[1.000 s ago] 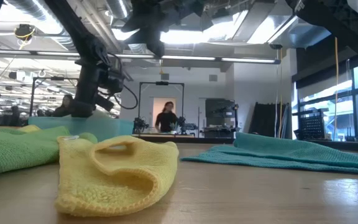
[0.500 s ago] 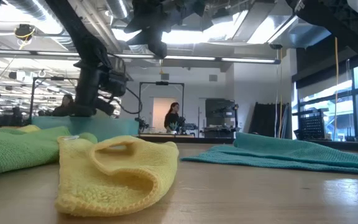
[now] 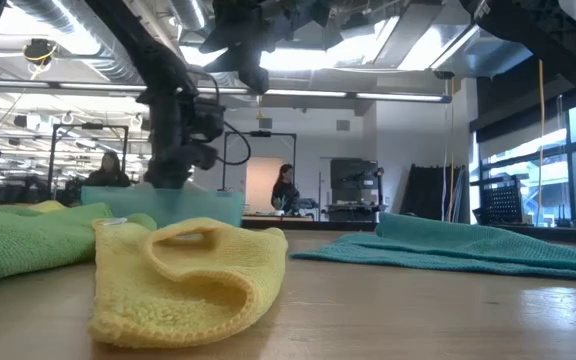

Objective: Fold microfiber towels
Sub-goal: Put the light green microfiber cloth into the blue bin

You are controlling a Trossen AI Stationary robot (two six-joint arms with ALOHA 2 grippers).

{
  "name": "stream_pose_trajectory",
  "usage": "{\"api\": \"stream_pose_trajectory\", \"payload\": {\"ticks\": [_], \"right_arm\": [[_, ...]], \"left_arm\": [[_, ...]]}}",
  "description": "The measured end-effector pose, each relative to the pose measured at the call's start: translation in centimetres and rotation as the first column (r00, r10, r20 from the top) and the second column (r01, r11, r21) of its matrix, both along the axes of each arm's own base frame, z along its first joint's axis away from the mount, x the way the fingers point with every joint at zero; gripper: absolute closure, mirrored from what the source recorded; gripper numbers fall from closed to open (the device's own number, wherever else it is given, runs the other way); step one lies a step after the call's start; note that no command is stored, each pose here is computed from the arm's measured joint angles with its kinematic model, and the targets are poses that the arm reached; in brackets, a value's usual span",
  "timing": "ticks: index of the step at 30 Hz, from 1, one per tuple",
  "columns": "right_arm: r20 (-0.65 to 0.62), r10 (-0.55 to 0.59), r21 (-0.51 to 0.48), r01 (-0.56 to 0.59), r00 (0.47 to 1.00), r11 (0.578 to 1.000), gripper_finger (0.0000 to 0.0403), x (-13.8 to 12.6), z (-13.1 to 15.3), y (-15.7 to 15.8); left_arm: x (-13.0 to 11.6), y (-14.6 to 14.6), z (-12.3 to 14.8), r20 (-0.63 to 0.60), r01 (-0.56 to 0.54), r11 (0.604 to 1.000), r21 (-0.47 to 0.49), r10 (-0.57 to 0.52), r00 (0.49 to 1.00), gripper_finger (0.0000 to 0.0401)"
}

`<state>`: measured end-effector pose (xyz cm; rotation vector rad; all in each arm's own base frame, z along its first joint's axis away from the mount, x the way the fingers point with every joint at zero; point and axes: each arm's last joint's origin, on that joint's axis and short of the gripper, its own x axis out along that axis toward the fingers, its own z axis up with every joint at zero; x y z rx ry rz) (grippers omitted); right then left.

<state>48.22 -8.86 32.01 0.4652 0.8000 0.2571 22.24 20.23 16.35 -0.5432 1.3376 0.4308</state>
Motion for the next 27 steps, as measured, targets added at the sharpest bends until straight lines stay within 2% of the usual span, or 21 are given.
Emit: {"api": "stream_pose_trajectory", "payload": {"ticks": [3, 8, 11, 14, 17, 19, 22, 27], "right_arm": [[-0.001, 0.000, 0.000, 0.000, 1.000, 1.000, 0.0276, 0.0, 0.0, 0.0], [-0.035, 0.009, 0.001, -0.009, 0.999, 1.000, 0.0276, -0.3, -0.2, 0.1], [-0.068, 0.005, -0.006, -0.005, 0.998, 1.000, 0.0276, -0.5, -0.4, 0.1], [-0.165, -0.085, -0.117, 0.066, 0.983, 0.991, 0.0276, -1.1, -1.0, -0.1], [-0.266, -0.223, -0.345, 0.123, 0.938, 0.930, 0.0276, -1.9, -2.0, -0.8], [-0.277, -0.253, -0.423, 0.119, 0.927, 0.898, 0.0276, -2.0, -2.8, -1.5], [-0.272, -0.243, -0.452, 0.099, 0.931, 0.886, 0.0278, -1.9, -4.4, -2.8], [-0.326, -0.216, -0.469, 0.040, 0.920, 0.882, 0.0295, -2.4, -9.1, -4.9]], "left_arm": [[0.1, -0.3, 0.0, -0.018, 0.038, 0.999, 0.014, -0.038, 0.999, 0.0401], [-1.0, -0.2, 0.5, -0.166, 0.159, 0.983, 0.087, -0.143, 0.976, 0.0401], [-1.5, 0.0, 0.4, -0.237, 0.240, 0.966, 0.096, -0.212, 0.948, 0.0401], [-1.7, 0.3, 0.2, -0.250, 0.275, 0.954, 0.122, -0.239, 0.938, 0.0401], [-1.9, 0.5, 0.1, -0.250, 0.273, 0.955, 0.120, -0.237, 0.939, 0.0401], [-2.1, 0.4, 0.0, -0.246, 0.271, 0.956, 0.111, -0.238, 0.940, 0.0401], [-2.2, 0.4, -0.2, -0.242, 0.270, 0.957, 0.101, -0.240, 0.940, 0.0401], [-2.5, 0.2, -0.6, -0.248, 0.267, 0.960, 0.086, -0.239, 0.939, 0.0401]]}}
